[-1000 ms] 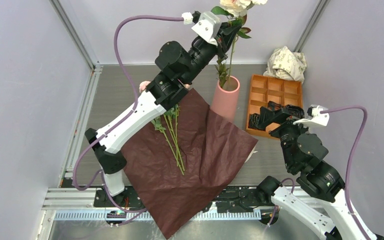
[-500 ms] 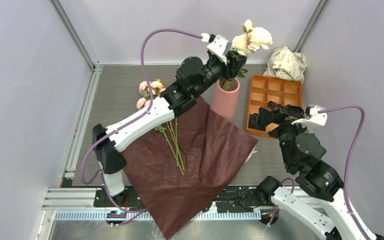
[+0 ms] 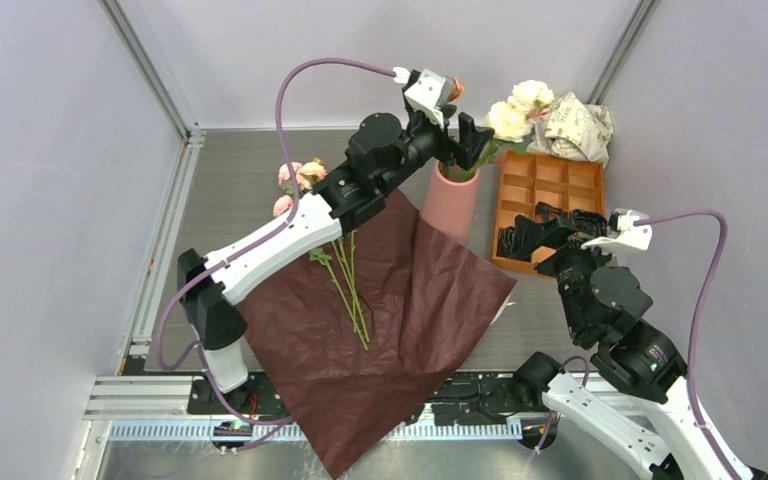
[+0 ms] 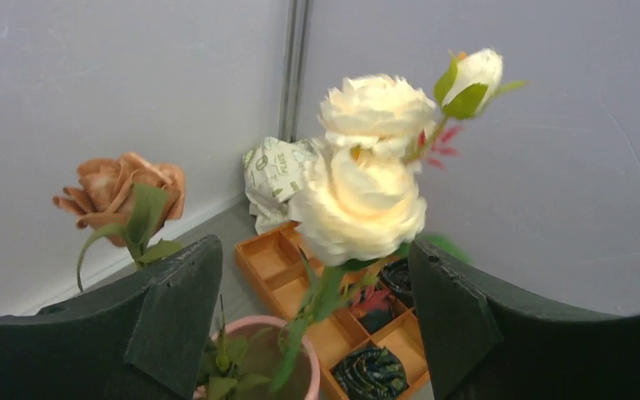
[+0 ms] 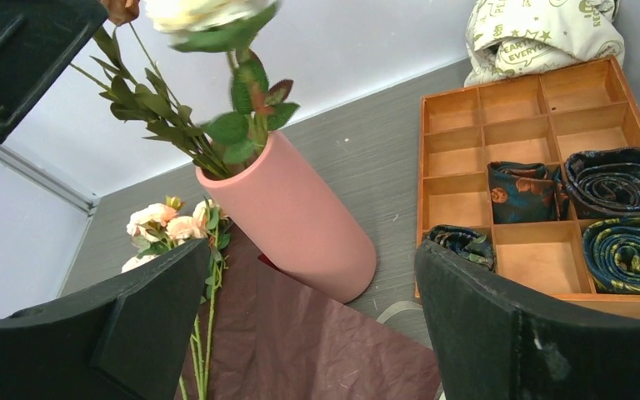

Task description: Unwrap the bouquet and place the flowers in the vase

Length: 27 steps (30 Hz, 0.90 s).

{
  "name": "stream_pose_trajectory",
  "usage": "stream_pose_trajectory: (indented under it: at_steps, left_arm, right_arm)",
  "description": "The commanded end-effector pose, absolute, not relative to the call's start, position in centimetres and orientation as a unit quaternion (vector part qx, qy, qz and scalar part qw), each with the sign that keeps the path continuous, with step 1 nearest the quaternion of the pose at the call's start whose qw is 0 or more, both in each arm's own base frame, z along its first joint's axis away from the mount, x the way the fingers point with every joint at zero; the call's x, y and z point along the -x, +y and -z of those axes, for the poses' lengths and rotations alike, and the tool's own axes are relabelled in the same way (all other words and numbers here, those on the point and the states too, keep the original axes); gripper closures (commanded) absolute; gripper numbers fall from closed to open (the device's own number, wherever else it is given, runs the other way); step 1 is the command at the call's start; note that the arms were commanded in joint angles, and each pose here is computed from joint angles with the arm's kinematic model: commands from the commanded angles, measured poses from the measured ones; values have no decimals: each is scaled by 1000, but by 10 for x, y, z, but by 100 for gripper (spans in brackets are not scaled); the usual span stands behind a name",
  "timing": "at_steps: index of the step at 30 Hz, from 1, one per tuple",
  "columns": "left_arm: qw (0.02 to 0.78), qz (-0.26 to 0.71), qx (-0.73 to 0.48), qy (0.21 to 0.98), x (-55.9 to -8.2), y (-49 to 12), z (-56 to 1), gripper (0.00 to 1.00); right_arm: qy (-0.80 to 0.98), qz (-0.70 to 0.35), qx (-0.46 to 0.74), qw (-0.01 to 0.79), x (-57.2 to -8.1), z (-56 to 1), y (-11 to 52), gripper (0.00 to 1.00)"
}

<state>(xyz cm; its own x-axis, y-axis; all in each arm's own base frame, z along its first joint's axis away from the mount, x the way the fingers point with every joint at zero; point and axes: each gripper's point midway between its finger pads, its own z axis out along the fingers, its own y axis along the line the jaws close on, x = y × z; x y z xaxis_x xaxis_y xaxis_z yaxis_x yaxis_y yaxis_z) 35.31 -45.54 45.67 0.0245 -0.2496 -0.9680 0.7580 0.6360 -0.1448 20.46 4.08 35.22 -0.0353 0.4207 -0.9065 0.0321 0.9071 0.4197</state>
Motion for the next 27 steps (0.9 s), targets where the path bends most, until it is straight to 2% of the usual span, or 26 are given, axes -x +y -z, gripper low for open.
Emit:
stream_pose_trajectory:
  at_steps: [1,8,13,21,27]
  left_arm:
    - [722,388,-179,544,-323,-406,-526,18]
    - [752,381,-120,524,-288,-332,-566,19]
    - [768,324,-45,551,-271,-253,-561,19]
    - [769,241,57,590,-230,-129,-526,19]
    - [764,199,109,604,-204,-66,-504,19]
  right_arm:
    - [693,-163,-159,684,-207,-368,47,1]
    - [681,-192,-127,695,-210,-402,62,1]
    - [676,-251,-77,689,-223,-432,105,1]
    - [731,-327,47,598,-260,-440,223,4]
    - [780,-256,156,549,-253,-393,331,4]
